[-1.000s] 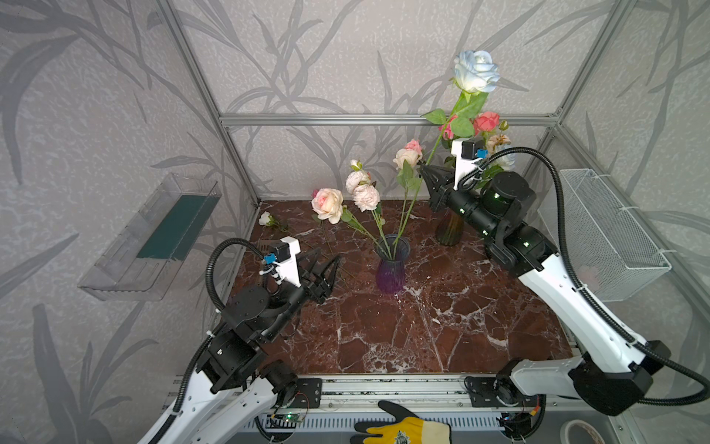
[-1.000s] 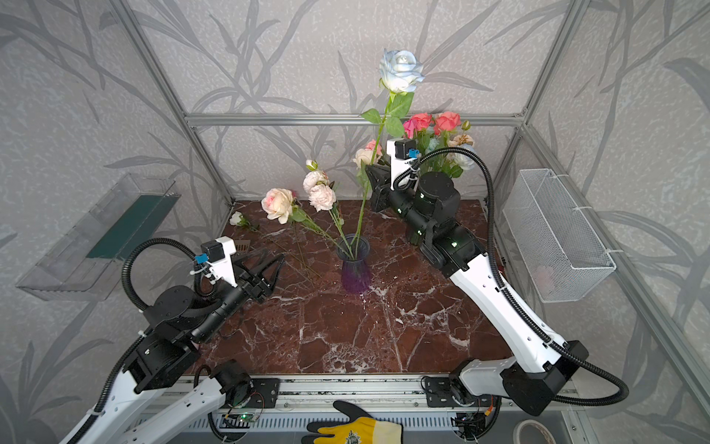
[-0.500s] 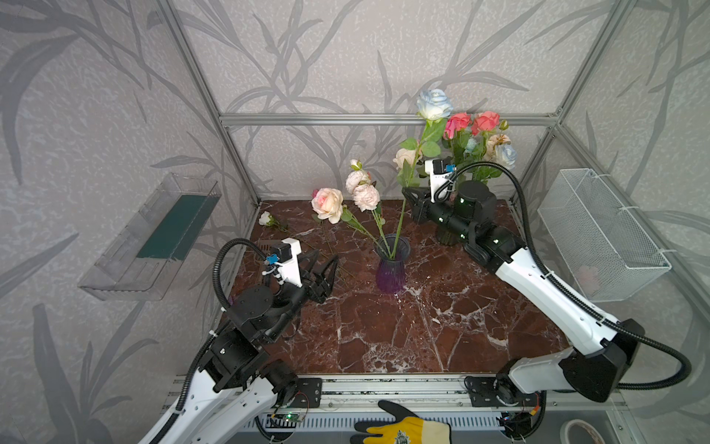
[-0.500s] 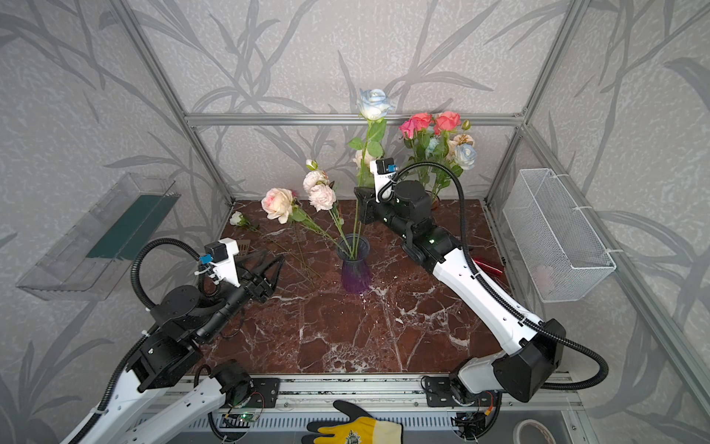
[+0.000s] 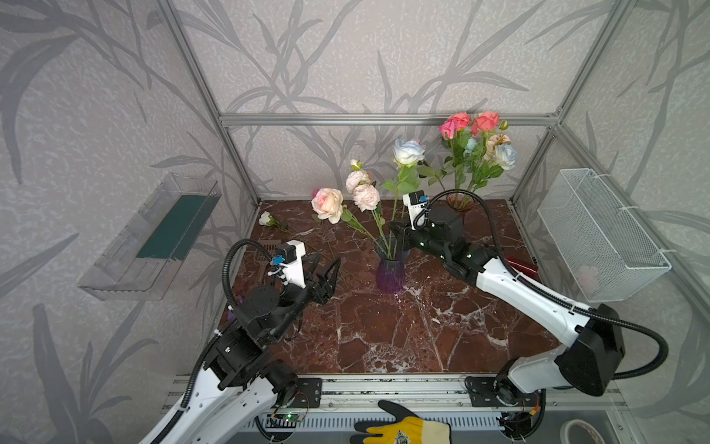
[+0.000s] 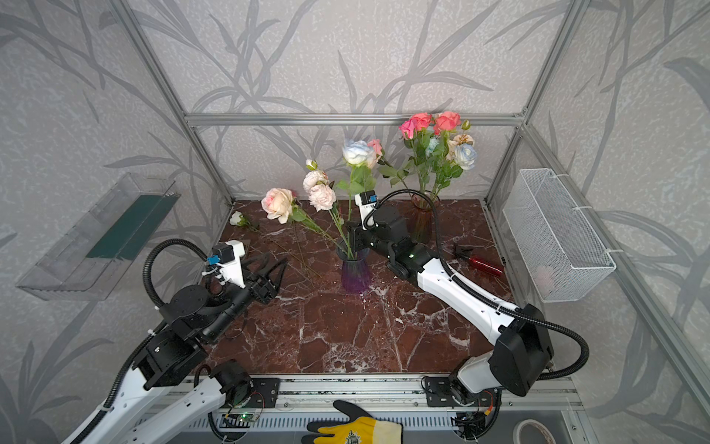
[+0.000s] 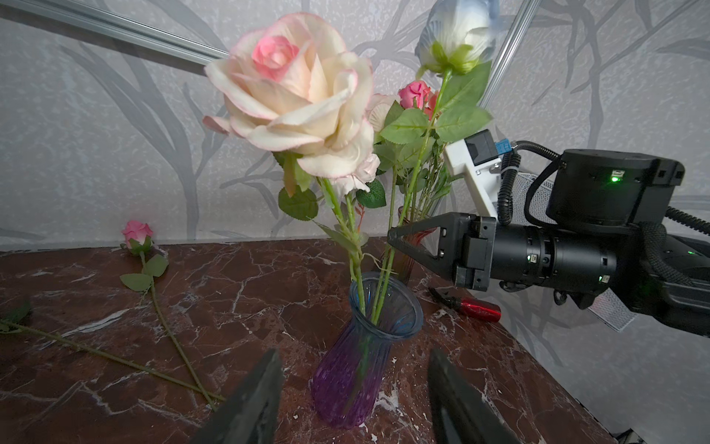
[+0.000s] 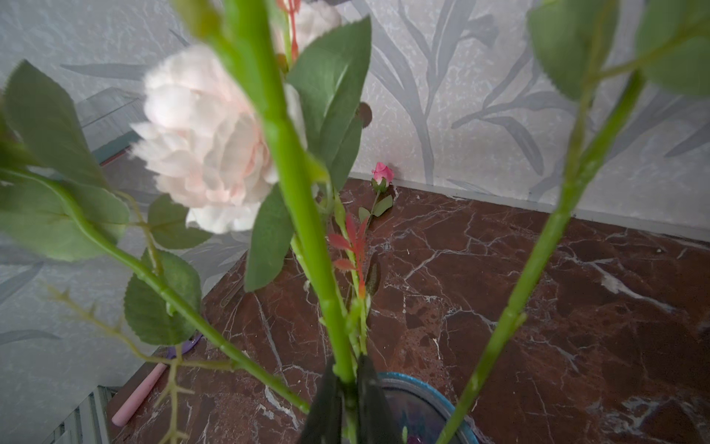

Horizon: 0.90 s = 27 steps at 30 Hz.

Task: Arrange the flowers into the vase
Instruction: 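Lower the pale blue rose stem into the purple-blue vase with right gripper, then open right gripper and withdraw while left gripper reaches to the stem pile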

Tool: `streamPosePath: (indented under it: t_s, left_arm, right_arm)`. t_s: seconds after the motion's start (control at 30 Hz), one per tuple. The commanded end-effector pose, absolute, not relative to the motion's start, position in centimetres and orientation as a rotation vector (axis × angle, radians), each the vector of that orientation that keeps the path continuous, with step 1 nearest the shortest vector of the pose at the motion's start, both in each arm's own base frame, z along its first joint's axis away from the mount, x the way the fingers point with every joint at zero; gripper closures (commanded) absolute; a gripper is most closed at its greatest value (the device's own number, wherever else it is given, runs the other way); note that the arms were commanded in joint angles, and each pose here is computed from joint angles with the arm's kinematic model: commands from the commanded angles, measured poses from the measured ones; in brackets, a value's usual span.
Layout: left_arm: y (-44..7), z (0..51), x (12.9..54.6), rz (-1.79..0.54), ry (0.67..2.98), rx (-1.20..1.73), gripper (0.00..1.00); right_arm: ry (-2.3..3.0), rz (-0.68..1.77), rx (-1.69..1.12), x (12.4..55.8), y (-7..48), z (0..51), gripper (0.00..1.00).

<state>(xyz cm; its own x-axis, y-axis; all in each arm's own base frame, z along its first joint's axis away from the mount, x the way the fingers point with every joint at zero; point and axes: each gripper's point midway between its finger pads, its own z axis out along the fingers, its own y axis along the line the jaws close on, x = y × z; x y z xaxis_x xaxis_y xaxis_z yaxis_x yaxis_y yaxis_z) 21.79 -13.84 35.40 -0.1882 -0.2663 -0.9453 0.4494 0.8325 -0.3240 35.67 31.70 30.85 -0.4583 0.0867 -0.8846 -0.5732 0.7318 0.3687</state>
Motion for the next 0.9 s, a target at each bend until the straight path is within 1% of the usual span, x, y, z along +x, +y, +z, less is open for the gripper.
streamPosePath:
  t_s: [0.0,0.03,0.13,0.37,0.63,0.87]
  left_arm:
    - [-13.7,35.1,21.9,-0.645,1.643,0.131,0.39]
    - [-13.7,35.1,21.9,-0.643,1.645,0.132,0.38]
    - [-13.7,34.9,22.0,-0.638,1.647,0.129,0.39]
    - [-13.9,34.6,22.2,-0.637,1.653,0.129,0.39]
    - [-14.2,34.3,22.9,-0.619,1.675,0.124,0.39]
    - [-13.5,33.2,24.0,-0.571,1.715,0.041,0.38]
  right_arm:
    - [1.931,0.811,-0.383,35.5,32.4,29.9,0.76]
    - [1.954,0.804,-0.389,35.5,32.4,29.5,0.73]
    - [1.988,0.808,-0.426,35.0,32.7,29.0,0.68]
    - [1.968,0.786,-0.413,34.1,31.6,30.1,0.67]
    - [1.935,0.732,-0.418,33.0,30.0,32.8,0.58]
    - [1.893,0.702,-0.409,31.9,28.4,34.9,0.56]
